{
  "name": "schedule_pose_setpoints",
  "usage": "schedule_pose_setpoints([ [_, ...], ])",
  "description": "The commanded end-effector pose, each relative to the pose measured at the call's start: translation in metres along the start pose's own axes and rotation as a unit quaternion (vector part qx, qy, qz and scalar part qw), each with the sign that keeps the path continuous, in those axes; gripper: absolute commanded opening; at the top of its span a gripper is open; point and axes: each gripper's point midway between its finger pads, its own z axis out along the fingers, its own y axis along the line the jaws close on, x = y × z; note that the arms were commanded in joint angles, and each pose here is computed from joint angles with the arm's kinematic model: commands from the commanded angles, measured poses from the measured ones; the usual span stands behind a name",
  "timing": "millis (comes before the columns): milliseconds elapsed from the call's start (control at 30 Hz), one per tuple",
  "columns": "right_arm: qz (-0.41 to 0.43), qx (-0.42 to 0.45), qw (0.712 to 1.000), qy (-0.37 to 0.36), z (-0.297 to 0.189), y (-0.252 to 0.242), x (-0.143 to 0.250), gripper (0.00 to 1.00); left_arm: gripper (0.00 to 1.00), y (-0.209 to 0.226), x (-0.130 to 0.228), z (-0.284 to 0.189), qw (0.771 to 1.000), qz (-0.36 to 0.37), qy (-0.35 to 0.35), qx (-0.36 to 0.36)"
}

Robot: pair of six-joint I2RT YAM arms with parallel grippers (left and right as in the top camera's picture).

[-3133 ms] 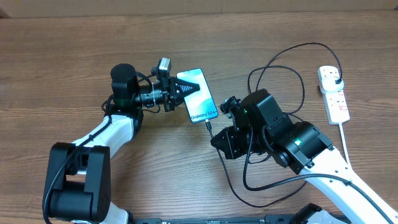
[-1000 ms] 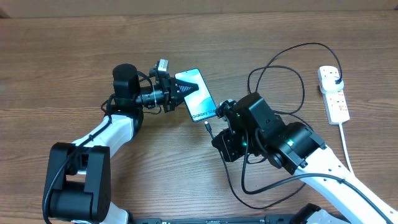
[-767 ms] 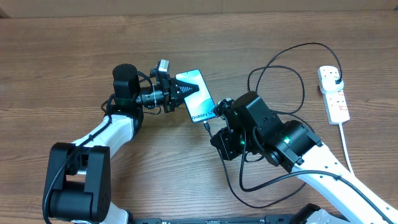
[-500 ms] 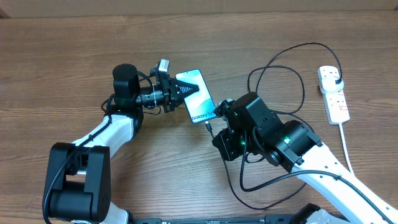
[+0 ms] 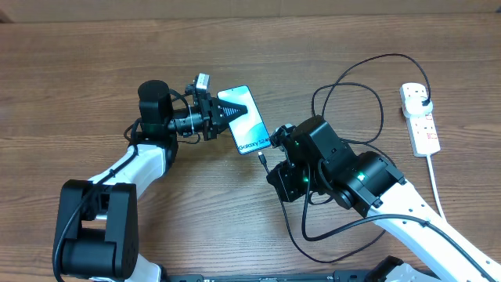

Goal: Plug charger to phone and switch on socket
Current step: 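Align the USB-C plug under the phone's bottom port with the right gripper, then hold the plug below the port and fine-adjust its position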

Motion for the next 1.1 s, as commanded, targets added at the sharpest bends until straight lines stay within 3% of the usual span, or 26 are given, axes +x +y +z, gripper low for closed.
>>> schedule_pose_setpoints([
  [0,-0.007,0.003,1.0,-0.005,0.0002,0.0003,-0.0015,0.04,0.04,-0.0097,0.0006,-0.0001,1.0,0.027,0.013,0.009],
  [1067,-0.009,-0.001,1.0,-0.012,0.0003,0.002,-0.0052,0.04,0.04,-0.0101,0.0055,0.0051,1.0,-0.006,0.021,0.008],
])
